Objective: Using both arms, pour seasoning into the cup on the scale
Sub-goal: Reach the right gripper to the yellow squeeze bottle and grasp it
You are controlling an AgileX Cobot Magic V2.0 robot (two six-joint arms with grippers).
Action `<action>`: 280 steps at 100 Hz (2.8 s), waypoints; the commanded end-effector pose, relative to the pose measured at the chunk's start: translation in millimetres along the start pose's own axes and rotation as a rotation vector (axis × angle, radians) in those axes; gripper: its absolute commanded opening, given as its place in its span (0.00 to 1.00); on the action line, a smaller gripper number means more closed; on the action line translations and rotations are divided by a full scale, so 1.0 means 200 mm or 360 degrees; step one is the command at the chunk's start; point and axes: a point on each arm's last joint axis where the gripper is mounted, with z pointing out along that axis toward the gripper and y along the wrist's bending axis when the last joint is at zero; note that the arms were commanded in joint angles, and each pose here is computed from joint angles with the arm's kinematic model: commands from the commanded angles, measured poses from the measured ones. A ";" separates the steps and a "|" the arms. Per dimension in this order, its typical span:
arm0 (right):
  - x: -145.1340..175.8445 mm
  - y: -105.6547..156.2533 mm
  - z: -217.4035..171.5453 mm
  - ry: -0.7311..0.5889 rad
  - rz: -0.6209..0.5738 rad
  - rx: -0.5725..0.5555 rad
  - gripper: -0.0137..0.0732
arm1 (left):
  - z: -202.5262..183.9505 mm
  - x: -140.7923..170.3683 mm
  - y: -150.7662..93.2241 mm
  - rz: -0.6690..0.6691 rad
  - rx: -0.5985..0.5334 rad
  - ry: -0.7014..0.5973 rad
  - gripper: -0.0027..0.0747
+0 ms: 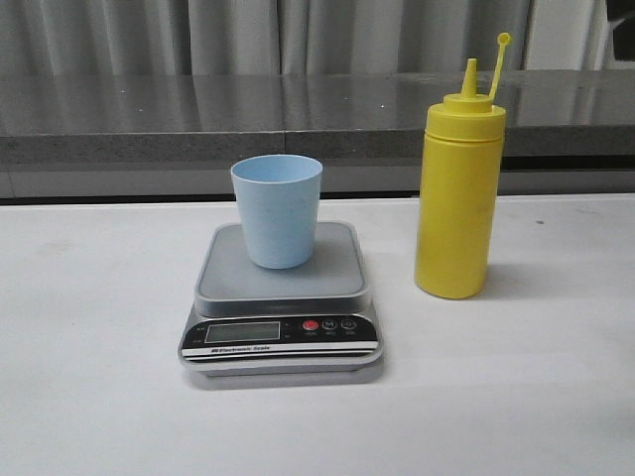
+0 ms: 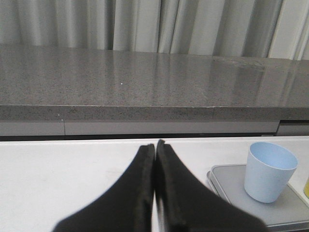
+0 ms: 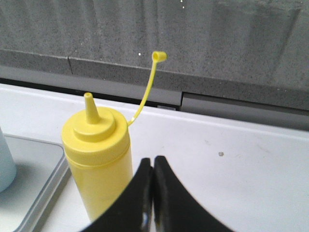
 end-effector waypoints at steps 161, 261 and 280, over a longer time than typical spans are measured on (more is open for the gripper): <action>0.39 0.08 0.56 -0.0395 -0.0081 -0.0344 0.91 | -0.01 -0.07 0.00 -0.0007 -0.0001 -0.0140 0.01; 0.34 0.11 0.66 -0.0431 -0.0086 -0.0454 0.58 | -0.01 -0.07 0.00 -0.0007 -0.0001 -0.0140 0.01; 0.31 0.12 0.65 -0.0487 -0.0089 -0.0472 0.53 | -0.01 -0.07 0.00 -0.0007 -0.0001 -0.0140 0.01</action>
